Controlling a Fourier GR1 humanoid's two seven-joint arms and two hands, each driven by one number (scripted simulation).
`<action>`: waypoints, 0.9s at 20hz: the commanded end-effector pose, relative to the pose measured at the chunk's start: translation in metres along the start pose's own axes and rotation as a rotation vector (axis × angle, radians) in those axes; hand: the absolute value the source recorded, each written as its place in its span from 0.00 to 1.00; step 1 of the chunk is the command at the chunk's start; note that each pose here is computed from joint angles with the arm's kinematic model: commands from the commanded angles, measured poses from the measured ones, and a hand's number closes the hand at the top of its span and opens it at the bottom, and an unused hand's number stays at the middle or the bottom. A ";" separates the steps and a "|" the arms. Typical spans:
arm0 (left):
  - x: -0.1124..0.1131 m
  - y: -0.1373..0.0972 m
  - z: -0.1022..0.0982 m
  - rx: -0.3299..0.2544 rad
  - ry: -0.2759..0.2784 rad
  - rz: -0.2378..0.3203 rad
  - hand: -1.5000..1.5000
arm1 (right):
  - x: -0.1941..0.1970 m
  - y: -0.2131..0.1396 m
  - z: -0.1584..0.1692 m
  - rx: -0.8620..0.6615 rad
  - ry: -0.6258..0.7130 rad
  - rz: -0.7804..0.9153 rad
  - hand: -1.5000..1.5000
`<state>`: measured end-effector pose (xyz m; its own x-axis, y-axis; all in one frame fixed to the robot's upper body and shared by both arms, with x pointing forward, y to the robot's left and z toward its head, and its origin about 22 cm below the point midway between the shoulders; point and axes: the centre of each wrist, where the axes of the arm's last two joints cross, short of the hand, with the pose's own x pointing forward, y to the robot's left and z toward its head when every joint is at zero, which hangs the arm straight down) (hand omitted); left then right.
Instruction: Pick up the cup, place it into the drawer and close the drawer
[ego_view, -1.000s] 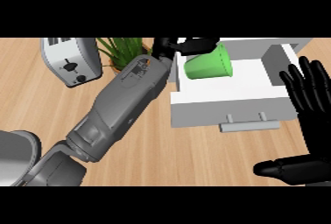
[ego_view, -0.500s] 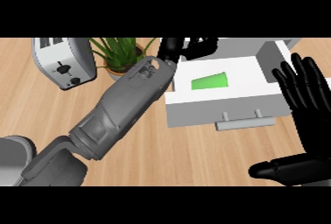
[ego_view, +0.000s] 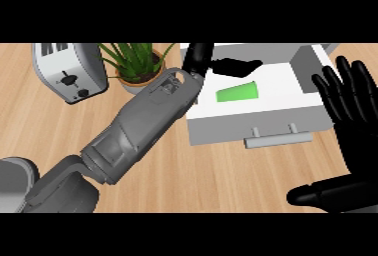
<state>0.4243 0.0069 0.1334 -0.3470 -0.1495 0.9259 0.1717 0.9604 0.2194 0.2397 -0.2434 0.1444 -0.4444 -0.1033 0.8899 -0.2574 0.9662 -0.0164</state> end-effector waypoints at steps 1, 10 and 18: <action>0.002 -0.005 0.005 0.001 -0.026 0.097 0.00 | 0.001 0.000 0.005 0.013 -0.016 -0.032 0.00; 0.018 -0.008 0.006 0.022 -0.100 0.302 0.00 | 0.006 -0.011 0.018 0.035 0.019 -0.061 0.00; 0.015 0.050 0.008 0.095 -0.095 0.383 0.00 | 0.014 -0.023 0.028 0.165 0.076 0.176 1.00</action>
<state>0.4209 0.0301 0.1549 -0.3643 0.2050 0.9084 0.2322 0.9646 -0.1246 0.2189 -0.2695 0.1429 -0.4188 -0.0276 0.9076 -0.3256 0.9377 -0.1218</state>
